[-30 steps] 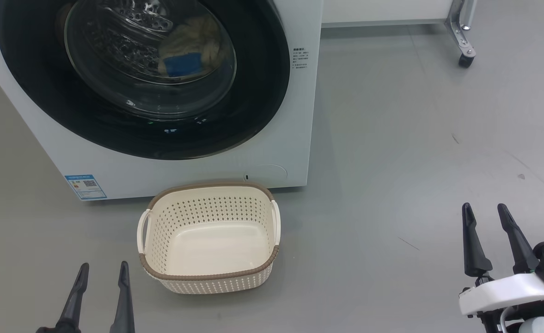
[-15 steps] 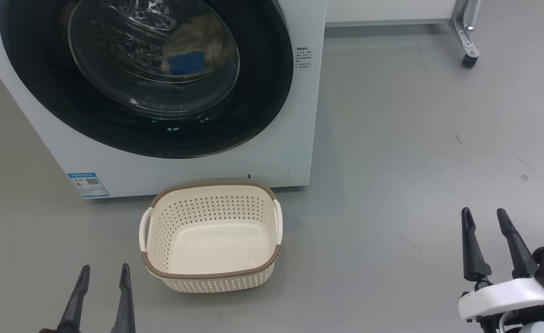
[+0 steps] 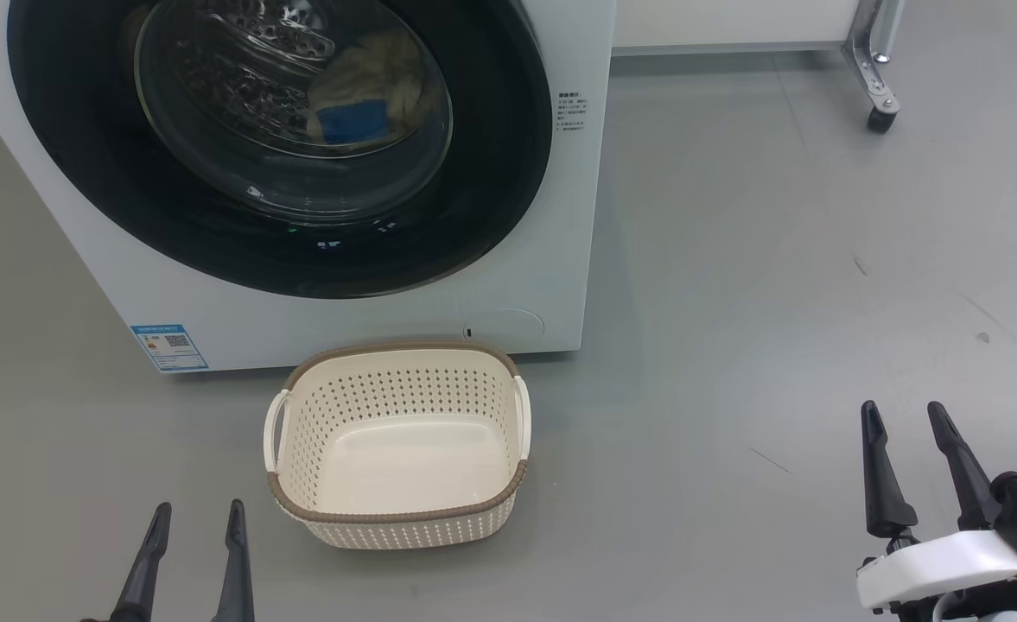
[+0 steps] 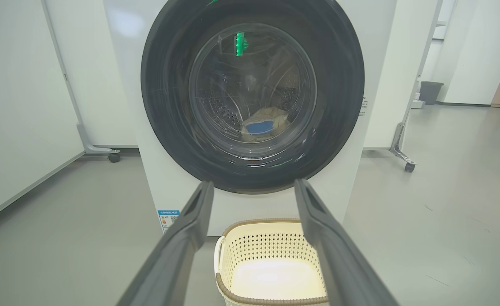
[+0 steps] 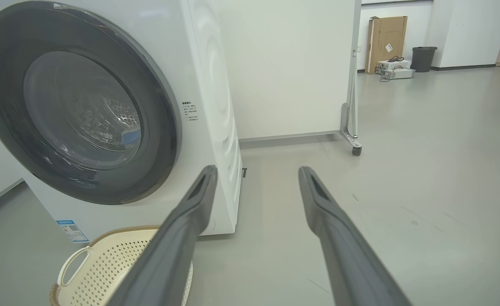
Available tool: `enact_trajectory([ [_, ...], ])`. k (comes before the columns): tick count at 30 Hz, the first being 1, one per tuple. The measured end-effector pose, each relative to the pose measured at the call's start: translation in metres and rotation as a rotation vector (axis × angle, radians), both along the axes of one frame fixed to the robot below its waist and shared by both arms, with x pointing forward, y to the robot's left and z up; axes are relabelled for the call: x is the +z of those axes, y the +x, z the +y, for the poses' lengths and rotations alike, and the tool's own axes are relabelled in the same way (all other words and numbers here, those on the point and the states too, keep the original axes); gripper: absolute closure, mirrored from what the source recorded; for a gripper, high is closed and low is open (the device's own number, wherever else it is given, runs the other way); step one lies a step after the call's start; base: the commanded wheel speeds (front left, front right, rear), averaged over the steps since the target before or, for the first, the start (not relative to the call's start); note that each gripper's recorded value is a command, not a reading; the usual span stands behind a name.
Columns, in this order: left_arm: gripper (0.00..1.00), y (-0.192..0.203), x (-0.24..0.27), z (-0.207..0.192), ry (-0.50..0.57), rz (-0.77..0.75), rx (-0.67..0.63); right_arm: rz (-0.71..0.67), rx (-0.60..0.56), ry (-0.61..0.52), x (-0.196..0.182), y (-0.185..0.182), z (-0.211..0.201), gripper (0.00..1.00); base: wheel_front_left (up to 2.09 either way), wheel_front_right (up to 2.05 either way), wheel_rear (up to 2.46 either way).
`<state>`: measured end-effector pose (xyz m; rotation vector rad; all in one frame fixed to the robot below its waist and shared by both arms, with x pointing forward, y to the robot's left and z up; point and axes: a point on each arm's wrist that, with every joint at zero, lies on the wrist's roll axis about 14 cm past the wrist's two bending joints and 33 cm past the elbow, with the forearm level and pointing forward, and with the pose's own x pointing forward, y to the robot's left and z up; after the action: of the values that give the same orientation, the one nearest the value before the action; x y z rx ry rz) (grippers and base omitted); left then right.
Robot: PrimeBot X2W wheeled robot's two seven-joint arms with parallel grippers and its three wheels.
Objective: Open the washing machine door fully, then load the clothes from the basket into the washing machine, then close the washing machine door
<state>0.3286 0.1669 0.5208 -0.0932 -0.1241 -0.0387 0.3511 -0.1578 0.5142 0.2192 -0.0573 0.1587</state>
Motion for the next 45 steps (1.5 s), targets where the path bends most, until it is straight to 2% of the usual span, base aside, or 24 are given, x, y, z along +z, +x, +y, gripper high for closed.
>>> enact_trajectory([
  [15,0.0,-0.001,-0.002,0.0,0.005,0.005,-0.004,0.011,0.007,-0.026,-0.005,-0.001,0.001,0.0,0.0,0.0,0.0],
  [16,1.0,-0.001,-0.002,-0.001,0.004,0.006,-0.005,0.011,0.008,-0.027,-0.005,-0.001,0.001,1.0,0.0,0.0,0.0],
  [23,1.0,-0.005,-0.024,-0.007,-0.018,0.074,-0.01,0.091,0.006,0.007,-0.03,-0.009,0.011,1.0,0.0,0.0,0.0],
  [28,1.0,-0.006,-0.025,-0.01,-0.054,0.079,-0.014,0.107,-0.002,0.049,-0.032,-0.01,0.011,1.0,0.0,0.0,0.0],
  [45,1.0,-0.005,-0.03,-0.003,-0.345,0.119,0.017,0.185,-0.074,0.283,-0.039,-0.008,-0.003,1.0,0.0,0.0,0.0],
])
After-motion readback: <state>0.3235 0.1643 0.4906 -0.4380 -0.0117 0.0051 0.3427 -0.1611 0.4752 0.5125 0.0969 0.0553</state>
